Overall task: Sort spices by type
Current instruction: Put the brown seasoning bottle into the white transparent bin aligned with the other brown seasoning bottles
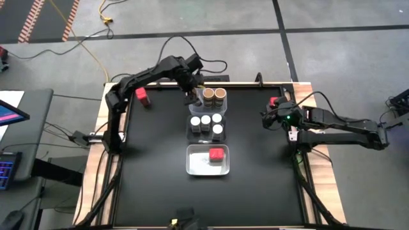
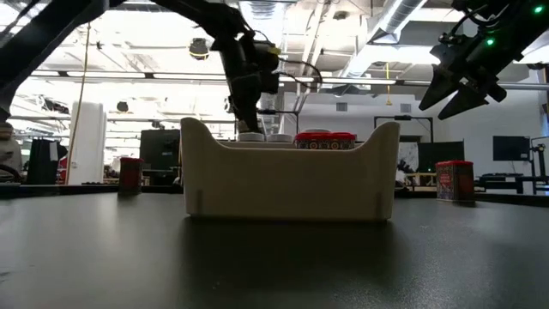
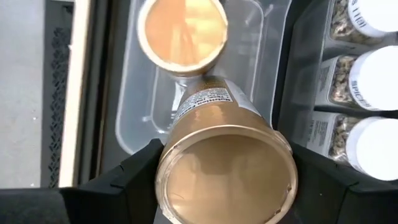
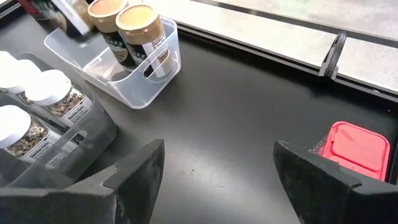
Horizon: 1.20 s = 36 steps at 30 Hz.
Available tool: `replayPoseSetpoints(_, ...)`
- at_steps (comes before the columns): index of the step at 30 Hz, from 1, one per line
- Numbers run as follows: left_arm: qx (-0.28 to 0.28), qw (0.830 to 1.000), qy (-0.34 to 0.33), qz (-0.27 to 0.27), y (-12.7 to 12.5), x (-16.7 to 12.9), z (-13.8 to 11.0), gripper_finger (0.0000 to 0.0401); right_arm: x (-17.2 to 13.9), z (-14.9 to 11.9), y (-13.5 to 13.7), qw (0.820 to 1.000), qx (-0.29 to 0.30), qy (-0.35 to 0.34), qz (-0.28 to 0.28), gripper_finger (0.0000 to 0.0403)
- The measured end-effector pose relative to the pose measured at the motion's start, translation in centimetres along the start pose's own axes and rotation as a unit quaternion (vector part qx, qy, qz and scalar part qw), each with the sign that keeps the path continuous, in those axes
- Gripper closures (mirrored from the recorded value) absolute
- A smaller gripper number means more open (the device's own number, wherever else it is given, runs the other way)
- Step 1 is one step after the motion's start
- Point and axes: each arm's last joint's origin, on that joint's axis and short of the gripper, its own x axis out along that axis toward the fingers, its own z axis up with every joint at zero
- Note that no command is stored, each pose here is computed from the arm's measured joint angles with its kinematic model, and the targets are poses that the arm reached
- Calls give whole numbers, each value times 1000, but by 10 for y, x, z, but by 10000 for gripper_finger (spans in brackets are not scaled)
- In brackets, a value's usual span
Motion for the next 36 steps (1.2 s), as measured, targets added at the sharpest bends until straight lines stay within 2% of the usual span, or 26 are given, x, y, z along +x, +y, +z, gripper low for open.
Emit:
replayPoseSetpoints(8, -3, 999, 45, -17, 3, 35, -2, 134, 0, 0, 0, 1000, 1, 0, 0, 74)
replayPoseSetpoints(13, 0, 998, 67, -2, 7, 51, -2, 134, 0, 0, 0, 1000, 1, 0, 0, 74)
replayPoseSetpoints(18, 24, 997, 67, 0, 10, 54, -3, 122, 0, 0, 0, 1000, 4, 0, 0, 74)
replayPoseSetpoints(24, 28, 997, 66, 4, 10, 55, -2, 114, 0, 0, 0, 1000, 13, 0, 0, 74)
replayPoseSetpoints(31, -10, 997, 65, 32, 9, 57, 2, 111, 0, 0, 0, 1000, 13, 0, 0, 74)
replayPoseSetpoints(36, -4, 997, 67, 34, 8, 57, 2, 109, 0, 0, 0, 1000, 13, 0, 0, 74)
